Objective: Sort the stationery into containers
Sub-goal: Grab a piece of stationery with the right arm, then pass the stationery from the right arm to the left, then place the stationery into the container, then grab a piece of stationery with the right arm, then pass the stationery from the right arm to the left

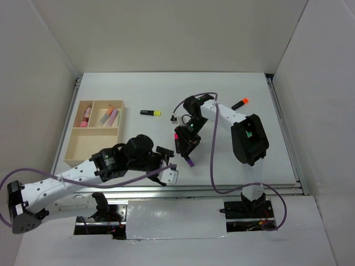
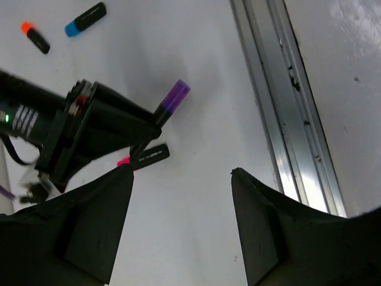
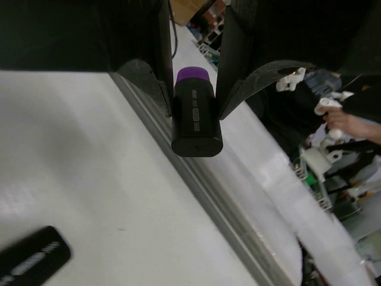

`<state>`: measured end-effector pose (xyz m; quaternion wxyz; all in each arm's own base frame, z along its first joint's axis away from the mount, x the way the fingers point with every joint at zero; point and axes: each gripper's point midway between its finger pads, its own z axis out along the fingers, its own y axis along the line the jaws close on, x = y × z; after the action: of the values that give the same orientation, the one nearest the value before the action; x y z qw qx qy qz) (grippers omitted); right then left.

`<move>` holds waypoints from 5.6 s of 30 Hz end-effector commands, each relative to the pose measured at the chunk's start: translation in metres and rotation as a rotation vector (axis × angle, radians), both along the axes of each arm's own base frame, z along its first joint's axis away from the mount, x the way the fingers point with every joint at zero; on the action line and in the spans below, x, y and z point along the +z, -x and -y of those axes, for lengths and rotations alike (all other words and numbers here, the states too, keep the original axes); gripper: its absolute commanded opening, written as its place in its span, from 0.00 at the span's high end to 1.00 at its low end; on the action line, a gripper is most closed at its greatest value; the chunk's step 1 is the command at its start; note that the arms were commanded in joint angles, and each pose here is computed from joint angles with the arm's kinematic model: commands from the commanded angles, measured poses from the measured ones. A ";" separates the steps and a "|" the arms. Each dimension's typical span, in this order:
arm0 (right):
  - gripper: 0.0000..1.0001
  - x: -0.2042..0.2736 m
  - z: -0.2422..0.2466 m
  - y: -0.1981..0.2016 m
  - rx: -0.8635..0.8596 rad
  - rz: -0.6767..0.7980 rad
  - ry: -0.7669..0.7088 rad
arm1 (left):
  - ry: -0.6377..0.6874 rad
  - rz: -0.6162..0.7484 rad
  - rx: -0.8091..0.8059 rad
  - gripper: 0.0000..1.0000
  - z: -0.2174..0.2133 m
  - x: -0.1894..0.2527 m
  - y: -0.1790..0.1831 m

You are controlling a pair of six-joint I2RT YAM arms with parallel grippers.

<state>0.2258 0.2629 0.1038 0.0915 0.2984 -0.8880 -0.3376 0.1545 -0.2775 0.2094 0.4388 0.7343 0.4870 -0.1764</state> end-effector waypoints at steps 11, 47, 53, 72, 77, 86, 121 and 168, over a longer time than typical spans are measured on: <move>1.00 0.046 -0.038 0.069 0.113 -0.177 -0.178 | -0.150 0.266 -0.261 0.29 0.035 -0.027 0.019; 0.48 0.074 -0.024 0.048 0.040 -0.085 -0.226 | -0.104 -0.040 -0.040 1.00 0.022 -0.021 0.019; 0.47 0.088 0.037 -0.059 -0.275 0.140 -0.178 | -0.011 -0.161 0.222 1.00 -0.021 0.003 -0.027; 0.50 0.054 0.089 -0.089 -0.437 0.528 0.036 | 0.193 -0.576 1.445 1.00 -0.374 -0.052 -0.156; 0.50 0.042 0.067 -0.101 -0.447 0.563 0.074 | 0.196 -0.596 1.600 1.00 -0.400 -0.072 -0.155; 0.50 0.006 -0.004 -0.100 -0.387 0.496 0.123 | 0.124 -0.676 1.817 0.91 -0.423 -0.119 -0.142; 1.00 -0.013 -0.061 -0.089 -0.271 0.458 0.123 | 0.634 -0.566 1.232 0.14 -0.293 0.036 -0.149; 1.00 0.184 -0.139 -0.047 -0.219 0.675 -0.416 | 0.890 -1.197 0.959 0.53 -0.082 0.053 -0.146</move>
<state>0.2664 0.3889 0.2563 -0.2635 0.3013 -0.8318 -0.3846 0.3124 -0.1883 0.2593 0.3871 -0.0254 0.7832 -0.4859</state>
